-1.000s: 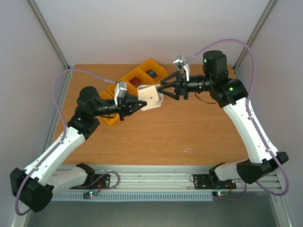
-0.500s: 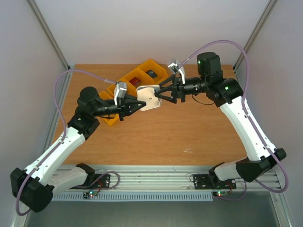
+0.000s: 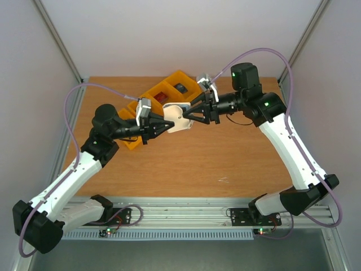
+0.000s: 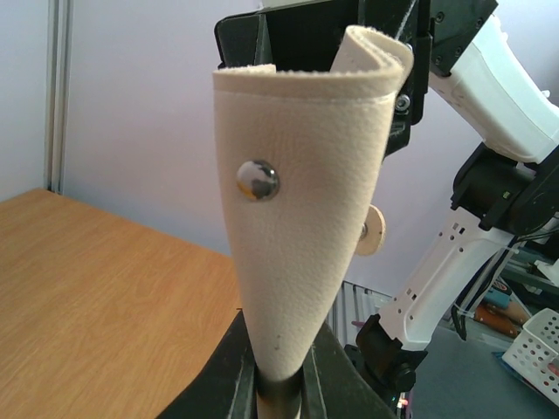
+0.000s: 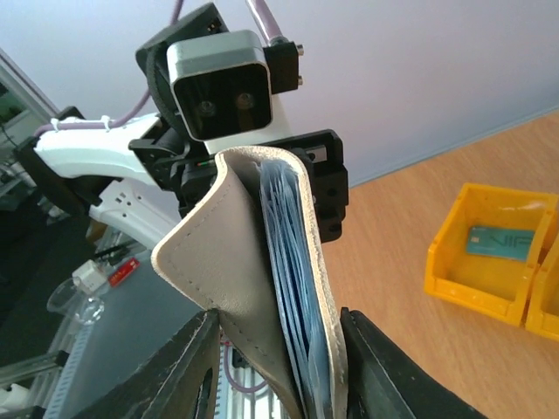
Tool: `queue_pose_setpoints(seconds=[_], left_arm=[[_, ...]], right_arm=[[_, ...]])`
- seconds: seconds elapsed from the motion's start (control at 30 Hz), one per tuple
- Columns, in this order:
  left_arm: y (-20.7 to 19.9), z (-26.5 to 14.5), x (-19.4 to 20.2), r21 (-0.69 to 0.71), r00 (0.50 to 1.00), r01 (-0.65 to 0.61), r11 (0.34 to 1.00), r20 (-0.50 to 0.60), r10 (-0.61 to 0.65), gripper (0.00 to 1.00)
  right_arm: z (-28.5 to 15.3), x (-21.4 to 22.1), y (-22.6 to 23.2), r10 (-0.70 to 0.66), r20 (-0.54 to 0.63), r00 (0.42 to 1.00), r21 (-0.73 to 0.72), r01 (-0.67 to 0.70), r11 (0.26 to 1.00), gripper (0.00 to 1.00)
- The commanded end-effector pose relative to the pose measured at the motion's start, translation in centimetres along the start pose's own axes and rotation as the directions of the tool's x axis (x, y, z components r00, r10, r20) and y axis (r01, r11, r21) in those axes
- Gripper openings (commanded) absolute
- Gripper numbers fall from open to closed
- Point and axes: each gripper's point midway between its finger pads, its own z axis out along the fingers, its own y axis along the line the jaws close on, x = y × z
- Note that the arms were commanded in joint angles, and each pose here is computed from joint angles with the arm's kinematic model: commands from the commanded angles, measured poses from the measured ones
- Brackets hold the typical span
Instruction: Take the credit cards out of the card holder
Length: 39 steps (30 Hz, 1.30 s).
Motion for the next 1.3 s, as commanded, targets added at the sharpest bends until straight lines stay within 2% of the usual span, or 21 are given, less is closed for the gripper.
queue_pose_setpoints(seconds=[0.0, 0.13, 0.27, 0.5, 0.63, 0.9, 0.97, 1.07, 1.1, 1.13, 1.2, 1.27], left_arm=[[-1.7, -0.3, -1.7, 0.043, 0.992, -0.111, 0.993, 0.060, 0.108, 0.00], [-1.7, -0.3, -1.6, 0.043, 0.991, -0.120, 0.992, 0.059, 0.117, 0.00], [-1.7, -0.3, -1.6, 0.042, 0.992, -0.118, 0.992, 0.060, 0.115, 0.00], [-1.5, -0.2, -1.7, 0.038, 0.992, -0.113, 0.993, 0.058, 0.110, 0.00], [-1.5, -0.1, -1.7, 0.040, 0.992, -0.113, 0.993, 0.058, 0.110, 0.00], [-1.2, 0.0, -1.8, 0.035, 0.993, -0.108, 0.994, 0.058, 0.106, 0.00], [-1.0, 0.0, -1.7, 0.026, 0.994, -0.099, 0.995, 0.058, 0.098, 0.00], [-0.5, 0.0, -1.5, 0.002, 0.995, -0.077, 0.997, 0.059, 0.077, 0.00], [-0.3, 0.0, -1.5, -0.008, 0.996, -0.070, 0.997, 0.061, 0.071, 0.05], [0.0, 0.0, -1.5, -0.026, 0.996, -0.062, 0.998, 0.067, 0.064, 0.19], [1.4, -0.2, -1.5, -0.108, 0.995, -0.036, 0.994, 0.092, 0.046, 0.63], [3.9, -0.9, -1.6, -0.247, 0.991, 0.024, 0.969, 0.131, 0.009, 0.96]], right_arm=[[-1.6, -1.5, 0.9, -0.028, 0.065, 0.998, -0.045, 0.031, 0.998, 0.37], [-2.6, -2.1, 0.3, -0.042, 0.097, 0.994, 0.003, 0.042, 0.999, 0.38], [-2.3, -2.6, 0.0, -0.011, 0.108, 0.994, -0.011, 0.013, 1.000, 0.38], [-1.4, -1.8, -0.9, -0.004, 0.085, 0.996, 0.036, 0.001, 0.999, 0.39], [-1.1, -1.0, -1.8, 0.019, 0.062, 0.998, 0.061, -0.023, 0.998, 0.36], [0.4, 0.8, -1.0, 0.054, -0.006, 0.999, -0.013, -0.054, 0.998, 0.42], [0.7, 1.1, -0.7, 0.054, -0.021, 0.998, -0.027, -0.055, 0.998, 0.33], [0.7, 1.0, -0.1, 0.045, -0.023, 0.999, -0.046, -0.046, 0.998, 0.05], [0.7, 0.9, -0.1, 0.042, -0.019, 0.999, -0.040, -0.042, 0.998, 0.02], [0.6, 0.7, -0.3, 0.042, -0.011, 0.999, -0.024, -0.042, 0.999, 0.01], [0.5, 0.7, -1.4, 0.065, 0.000, 0.998, 0.037, -0.065, 0.997, 0.01], [0.2, 1.0, -3.7, 0.111, 0.007, 0.994, 0.155, -0.111, 0.982, 0.01]])
